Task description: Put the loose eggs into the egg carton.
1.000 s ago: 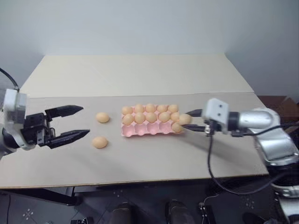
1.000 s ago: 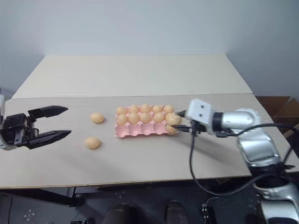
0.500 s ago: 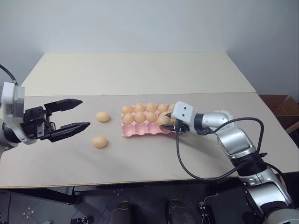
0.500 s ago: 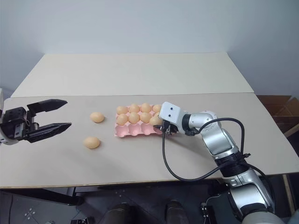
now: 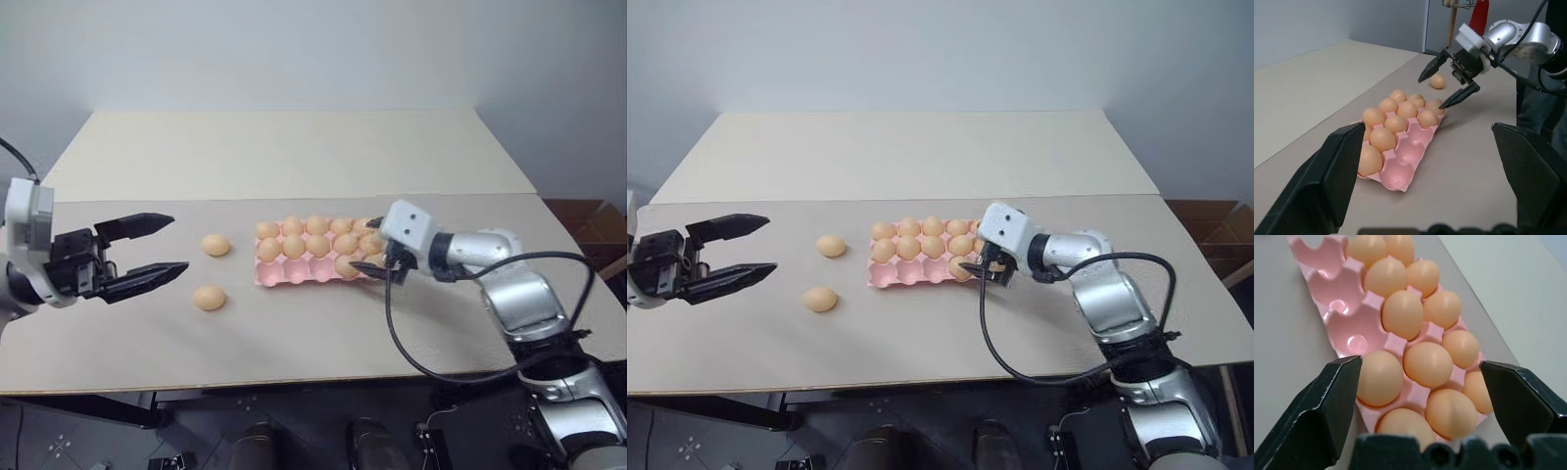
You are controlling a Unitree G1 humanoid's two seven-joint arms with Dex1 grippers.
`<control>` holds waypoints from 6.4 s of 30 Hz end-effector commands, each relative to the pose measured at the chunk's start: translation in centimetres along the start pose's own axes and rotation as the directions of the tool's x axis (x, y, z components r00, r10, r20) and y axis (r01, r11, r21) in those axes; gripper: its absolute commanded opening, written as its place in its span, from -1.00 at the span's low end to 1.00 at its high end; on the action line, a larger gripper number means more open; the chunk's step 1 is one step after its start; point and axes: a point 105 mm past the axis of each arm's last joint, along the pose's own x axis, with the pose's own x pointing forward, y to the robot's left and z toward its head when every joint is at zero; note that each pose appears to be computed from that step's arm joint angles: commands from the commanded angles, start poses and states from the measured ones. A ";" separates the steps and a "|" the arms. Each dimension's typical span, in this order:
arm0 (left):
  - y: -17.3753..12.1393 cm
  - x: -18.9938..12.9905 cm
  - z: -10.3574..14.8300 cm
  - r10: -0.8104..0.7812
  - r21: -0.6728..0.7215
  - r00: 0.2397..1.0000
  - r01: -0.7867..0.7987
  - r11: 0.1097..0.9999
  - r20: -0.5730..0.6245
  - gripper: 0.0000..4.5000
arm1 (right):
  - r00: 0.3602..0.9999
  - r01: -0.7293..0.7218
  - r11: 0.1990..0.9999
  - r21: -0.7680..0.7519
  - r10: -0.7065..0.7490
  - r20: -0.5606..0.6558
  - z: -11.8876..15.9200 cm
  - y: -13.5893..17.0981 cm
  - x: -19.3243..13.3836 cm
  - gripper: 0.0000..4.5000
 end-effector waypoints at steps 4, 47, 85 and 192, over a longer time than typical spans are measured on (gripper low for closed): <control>-0.9 -1.7 -0.4 -0.018 0.016 0.997 0.019 1.000 -0.080 1.00 | 0.991 -0.130 0.991 -0.023 0.130 -0.023 -0.8 2.1 -5.9 0.99; -1.2 -0.7 -1.9 -0.017 0.047 0.992 0.024 0.999 -0.126 1.00 | 0.522 0.838 0.486 0.250 -0.576 -0.629 -13.4 -12.5 -3.8 0.99; -0.6 -2.5 0.0 0.009 0.039 0.996 -0.005 0.999 -0.092 1.00 | 0.985 0.170 0.884 0.436 -0.161 -0.058 2.3 -0.8 3.0 -0.13; 2.9 16.4 -7.7 -0.099 0.113 0.978 0.121 0.986 -0.183 -0.17 | 0.998 0.055 0.984 0.170 -0.059 0.018 -0.3 1.3 -10.7 1.00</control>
